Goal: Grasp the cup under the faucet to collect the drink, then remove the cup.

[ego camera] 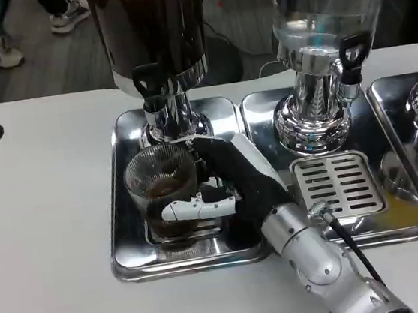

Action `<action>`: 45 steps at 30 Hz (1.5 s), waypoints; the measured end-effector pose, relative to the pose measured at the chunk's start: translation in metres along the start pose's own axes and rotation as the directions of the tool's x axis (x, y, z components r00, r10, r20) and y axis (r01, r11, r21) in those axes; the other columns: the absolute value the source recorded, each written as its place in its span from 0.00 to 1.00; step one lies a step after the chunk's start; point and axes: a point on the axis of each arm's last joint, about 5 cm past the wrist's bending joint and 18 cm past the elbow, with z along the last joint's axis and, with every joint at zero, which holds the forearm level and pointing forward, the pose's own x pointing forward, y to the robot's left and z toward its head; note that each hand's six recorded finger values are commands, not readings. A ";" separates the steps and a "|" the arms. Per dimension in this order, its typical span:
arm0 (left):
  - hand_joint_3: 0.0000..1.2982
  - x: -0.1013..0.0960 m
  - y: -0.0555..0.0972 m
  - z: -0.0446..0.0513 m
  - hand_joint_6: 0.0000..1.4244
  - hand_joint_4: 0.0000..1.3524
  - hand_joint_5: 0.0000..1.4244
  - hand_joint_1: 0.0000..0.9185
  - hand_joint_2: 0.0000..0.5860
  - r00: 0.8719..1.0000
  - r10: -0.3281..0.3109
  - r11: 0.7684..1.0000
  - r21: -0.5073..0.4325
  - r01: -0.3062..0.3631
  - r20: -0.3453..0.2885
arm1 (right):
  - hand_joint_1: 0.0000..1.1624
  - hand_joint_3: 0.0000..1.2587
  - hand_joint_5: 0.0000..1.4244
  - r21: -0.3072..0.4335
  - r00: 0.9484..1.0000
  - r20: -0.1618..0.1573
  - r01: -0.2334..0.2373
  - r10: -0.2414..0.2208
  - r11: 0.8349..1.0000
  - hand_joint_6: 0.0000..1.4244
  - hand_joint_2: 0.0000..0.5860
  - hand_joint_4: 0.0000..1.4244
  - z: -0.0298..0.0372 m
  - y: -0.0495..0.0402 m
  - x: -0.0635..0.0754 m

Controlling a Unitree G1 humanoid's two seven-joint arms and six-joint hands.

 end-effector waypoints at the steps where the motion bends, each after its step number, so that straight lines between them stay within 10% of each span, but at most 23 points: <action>1: 0.19 0.000 0.000 -0.0002 0.28 0.15 0.16 0.00 0.10 1.000 0.000 1.000 -0.001 0.000 -0.001 | 0.70 0.37 0.34 0.003 1.000 0.001 0.003 -0.003 1.000 0.29 0.17 0.33 -0.0003 -0.0001 -0.001; 15: 0.18 0.008 -0.007 0.0019 0.28 0.15 0.17 0.00 0.09 1.000 -0.004 1.000 -0.027 0.005 0.026 | 0.70 0.38 0.35 0.010 0.995 0.091 0.030 -0.031 1.000 0.30 0.17 0.34 0.0040 -0.0194 -0.025; 27: 0.18 0.020 -0.012 0.0062 0.28 0.15 0.17 0.00 0.09 0.997 -0.027 0.999 -0.028 0.029 0.068 | 0.70 0.39 0.35 -0.027 0.999 0.040 0.036 -0.035 0.999 0.29 0.17 0.34 -0.0087 -0.0446 -0.066; 45: 0.18 0.031 -0.017 0.0109 0.28 0.15 0.17 0.00 0.09 0.994 -0.040 0.998 -0.046 0.045 0.098 | 0.69 0.39 0.35 0.010 0.999 0.035 -0.001 0.001 1.000 0.29 0.15 0.34 -0.0185 -0.0479 -0.123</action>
